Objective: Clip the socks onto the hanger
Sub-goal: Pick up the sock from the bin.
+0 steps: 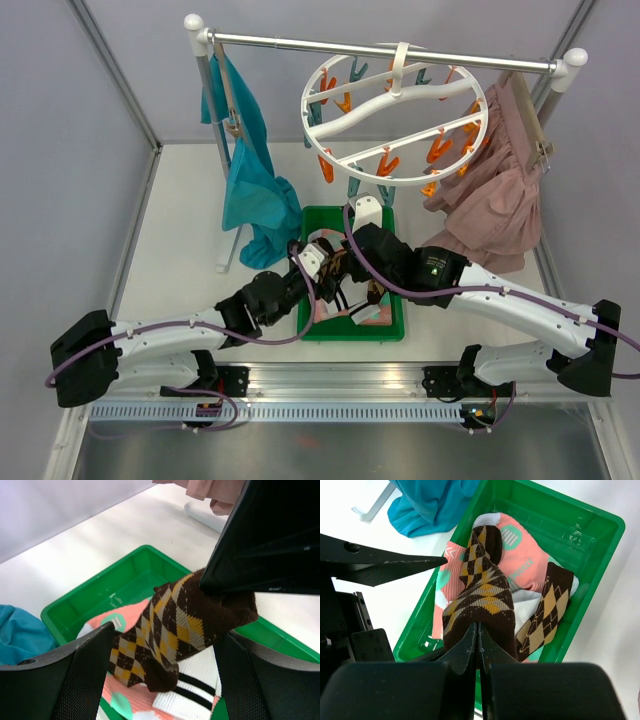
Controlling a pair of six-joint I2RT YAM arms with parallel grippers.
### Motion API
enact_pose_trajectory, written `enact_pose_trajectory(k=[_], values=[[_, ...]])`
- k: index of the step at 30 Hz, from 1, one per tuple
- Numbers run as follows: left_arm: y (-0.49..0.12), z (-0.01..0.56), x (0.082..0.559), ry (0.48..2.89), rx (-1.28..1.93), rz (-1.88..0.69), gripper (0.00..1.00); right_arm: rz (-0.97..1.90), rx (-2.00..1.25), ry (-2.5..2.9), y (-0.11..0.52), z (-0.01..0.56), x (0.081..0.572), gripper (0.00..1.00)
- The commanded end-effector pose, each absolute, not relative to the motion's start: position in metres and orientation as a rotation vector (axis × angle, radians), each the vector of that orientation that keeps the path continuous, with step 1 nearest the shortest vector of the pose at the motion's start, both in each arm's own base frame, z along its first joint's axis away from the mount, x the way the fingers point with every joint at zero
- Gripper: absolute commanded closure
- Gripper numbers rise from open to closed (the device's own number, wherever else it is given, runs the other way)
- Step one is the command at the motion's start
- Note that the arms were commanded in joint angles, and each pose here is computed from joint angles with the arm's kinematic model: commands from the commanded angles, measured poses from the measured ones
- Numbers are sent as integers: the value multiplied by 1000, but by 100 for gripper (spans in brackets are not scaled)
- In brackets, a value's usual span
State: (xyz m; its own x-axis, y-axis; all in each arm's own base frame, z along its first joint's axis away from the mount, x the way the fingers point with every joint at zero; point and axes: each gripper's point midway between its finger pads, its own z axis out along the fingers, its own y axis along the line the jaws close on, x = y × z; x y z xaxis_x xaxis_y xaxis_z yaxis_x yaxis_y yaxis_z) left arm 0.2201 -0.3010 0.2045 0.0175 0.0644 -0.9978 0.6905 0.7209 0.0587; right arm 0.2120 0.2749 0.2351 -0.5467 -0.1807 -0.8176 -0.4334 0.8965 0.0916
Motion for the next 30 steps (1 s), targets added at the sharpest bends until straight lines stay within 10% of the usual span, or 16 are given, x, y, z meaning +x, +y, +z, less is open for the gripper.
enact_pose_trajectory(k=[1, 10, 18, 20, 25, 30], values=[[-310, 238, 225, 1396, 623, -538, 17, 390, -409, 2135, 277, 251, 214, 98], [-326, 238, 214, 1373, 671, -556, 32, 411, -413, 2132, 283, 255, 214, 98], [-326, 239, 215, 1372, 653, -549, 74, 420, -414, 2136, 286, 254, 214, 98], [-326, 240, 215, 1374, 647, -553, 97, 414, -409, 2132, 285, 255, 215, 87], [-322, 239, 213, 1390, 634, -567, 98, 416, -361, 2077, 275, 273, 218, 49], [-315, 238, 212, 1431, 589, -583, 98, 449, -318, 1999, 262, 299, 218, 37]])
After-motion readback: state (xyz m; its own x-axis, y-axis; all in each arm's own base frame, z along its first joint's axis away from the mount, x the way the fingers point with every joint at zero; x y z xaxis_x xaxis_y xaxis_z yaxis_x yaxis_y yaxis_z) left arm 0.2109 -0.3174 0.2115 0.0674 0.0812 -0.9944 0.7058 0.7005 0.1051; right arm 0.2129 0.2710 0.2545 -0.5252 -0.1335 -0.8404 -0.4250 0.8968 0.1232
